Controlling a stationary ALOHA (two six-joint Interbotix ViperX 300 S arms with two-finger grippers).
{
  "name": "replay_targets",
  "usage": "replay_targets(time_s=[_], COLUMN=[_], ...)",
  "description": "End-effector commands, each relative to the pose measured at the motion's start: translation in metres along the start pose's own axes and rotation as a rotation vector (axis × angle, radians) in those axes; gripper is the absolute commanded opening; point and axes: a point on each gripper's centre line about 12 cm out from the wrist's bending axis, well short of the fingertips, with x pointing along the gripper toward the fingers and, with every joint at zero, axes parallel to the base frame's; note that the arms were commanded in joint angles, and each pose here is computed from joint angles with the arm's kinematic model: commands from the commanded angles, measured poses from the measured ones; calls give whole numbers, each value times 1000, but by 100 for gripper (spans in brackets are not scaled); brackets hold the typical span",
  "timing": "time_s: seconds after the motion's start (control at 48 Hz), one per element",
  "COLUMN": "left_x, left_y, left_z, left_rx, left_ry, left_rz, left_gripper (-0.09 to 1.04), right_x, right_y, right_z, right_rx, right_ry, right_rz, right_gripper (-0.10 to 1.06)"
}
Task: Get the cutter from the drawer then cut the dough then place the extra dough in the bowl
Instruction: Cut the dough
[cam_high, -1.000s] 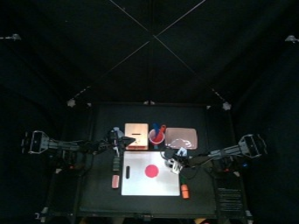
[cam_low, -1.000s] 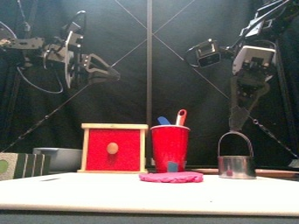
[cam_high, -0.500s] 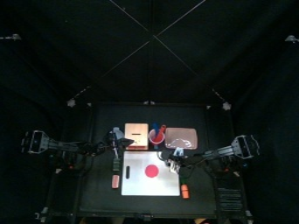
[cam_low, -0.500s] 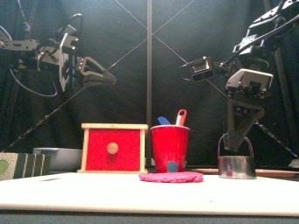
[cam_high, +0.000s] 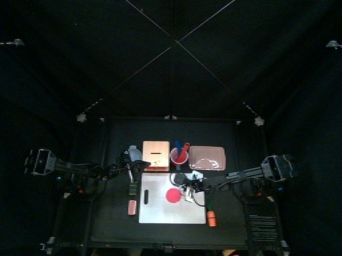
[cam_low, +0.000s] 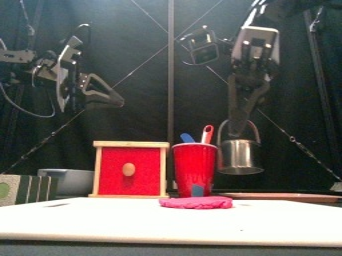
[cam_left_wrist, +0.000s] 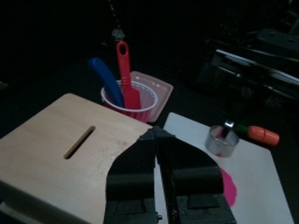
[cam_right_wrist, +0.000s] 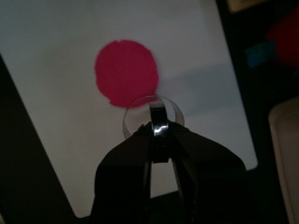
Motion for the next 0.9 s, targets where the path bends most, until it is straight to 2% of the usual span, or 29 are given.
replay_targets(time_s=[0.021,0.188,0.312,0.896], left_x=[-1,-10,-13,-14], left_y=[0,10,13,16], left_z=[2,-13,-17,-17], left_rx=[-7,3,0,1], left_ry=[-9,34,46,47], left_rz=[3,25,35,49], left_gripper=[34,34,34,34], right_x=[-5,16,28,34], right_y=[15,22,27,32], right_z=[29,43,49,42], right_rx=[-29,-53,-60,-69], right_ry=[-38,-39,-42,-5], right_rz=[21,2,3,-4], right_gripper=[55,55,55,54])
